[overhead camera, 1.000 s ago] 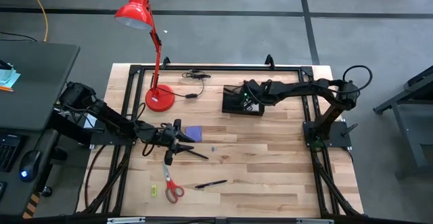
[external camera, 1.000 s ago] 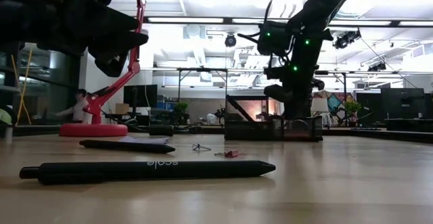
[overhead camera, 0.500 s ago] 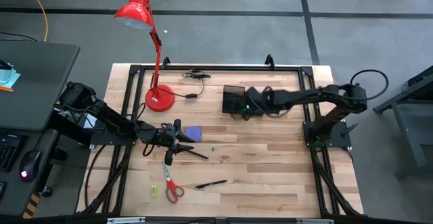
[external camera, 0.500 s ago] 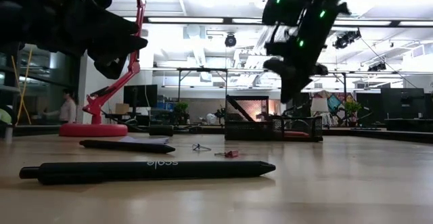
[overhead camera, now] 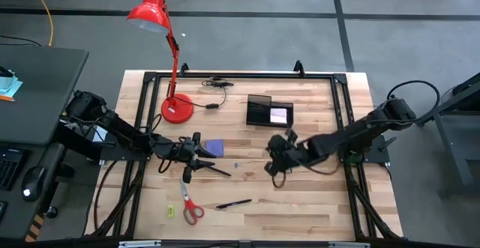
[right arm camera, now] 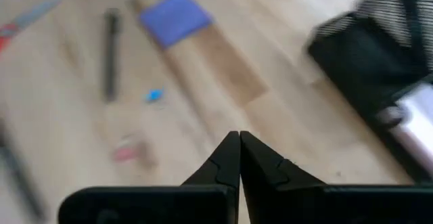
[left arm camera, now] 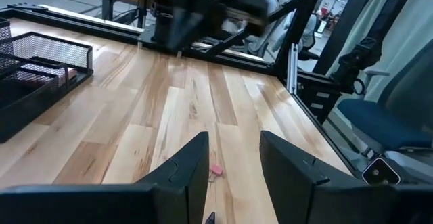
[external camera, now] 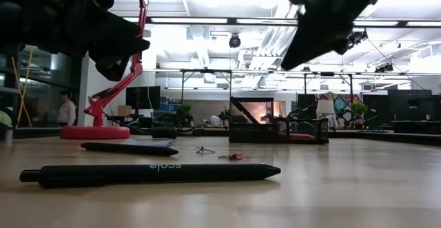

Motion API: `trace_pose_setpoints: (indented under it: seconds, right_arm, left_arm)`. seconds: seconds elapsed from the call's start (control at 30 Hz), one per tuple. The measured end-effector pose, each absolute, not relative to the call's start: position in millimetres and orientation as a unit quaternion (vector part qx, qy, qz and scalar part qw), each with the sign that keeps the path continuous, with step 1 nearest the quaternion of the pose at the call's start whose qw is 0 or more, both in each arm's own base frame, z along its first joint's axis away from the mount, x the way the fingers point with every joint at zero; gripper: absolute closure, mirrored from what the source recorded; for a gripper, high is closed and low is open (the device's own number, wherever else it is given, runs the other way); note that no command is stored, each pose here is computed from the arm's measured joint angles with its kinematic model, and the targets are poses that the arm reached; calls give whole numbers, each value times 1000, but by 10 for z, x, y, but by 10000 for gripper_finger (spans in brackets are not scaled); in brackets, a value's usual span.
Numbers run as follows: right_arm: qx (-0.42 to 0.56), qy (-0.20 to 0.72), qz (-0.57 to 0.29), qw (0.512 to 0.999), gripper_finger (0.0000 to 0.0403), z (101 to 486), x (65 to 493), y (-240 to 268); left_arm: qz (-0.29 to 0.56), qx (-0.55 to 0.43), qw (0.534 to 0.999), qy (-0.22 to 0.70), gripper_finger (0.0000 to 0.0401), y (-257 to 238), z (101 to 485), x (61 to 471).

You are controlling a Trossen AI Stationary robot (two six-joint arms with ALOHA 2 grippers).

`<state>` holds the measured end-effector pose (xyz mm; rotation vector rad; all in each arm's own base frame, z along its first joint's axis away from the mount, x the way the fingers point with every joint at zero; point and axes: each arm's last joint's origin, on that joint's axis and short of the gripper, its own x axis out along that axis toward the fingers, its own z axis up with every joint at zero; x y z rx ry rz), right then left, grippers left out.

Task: Pick and place office supplies into organizer
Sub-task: Put the pink binder clip into the black desk organizer

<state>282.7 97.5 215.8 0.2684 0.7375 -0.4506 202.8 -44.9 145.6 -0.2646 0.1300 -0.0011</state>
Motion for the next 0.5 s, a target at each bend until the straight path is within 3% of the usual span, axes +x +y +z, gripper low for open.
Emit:
trace_pose_setpoints:
  seconds: [0.3, 0.5]
  right_arm:
    - [187, 340, -160, 908, 397, 1926, 2914, 1424]
    - [218, 355, -152, 896, 339, 1574, 3036, 1579]
  left_arm:
    - [0, -132, 989, 65, 284, -449, 1455, 2028]
    - [0, -132, 989, 65, 284, -448, 1455, 2028]
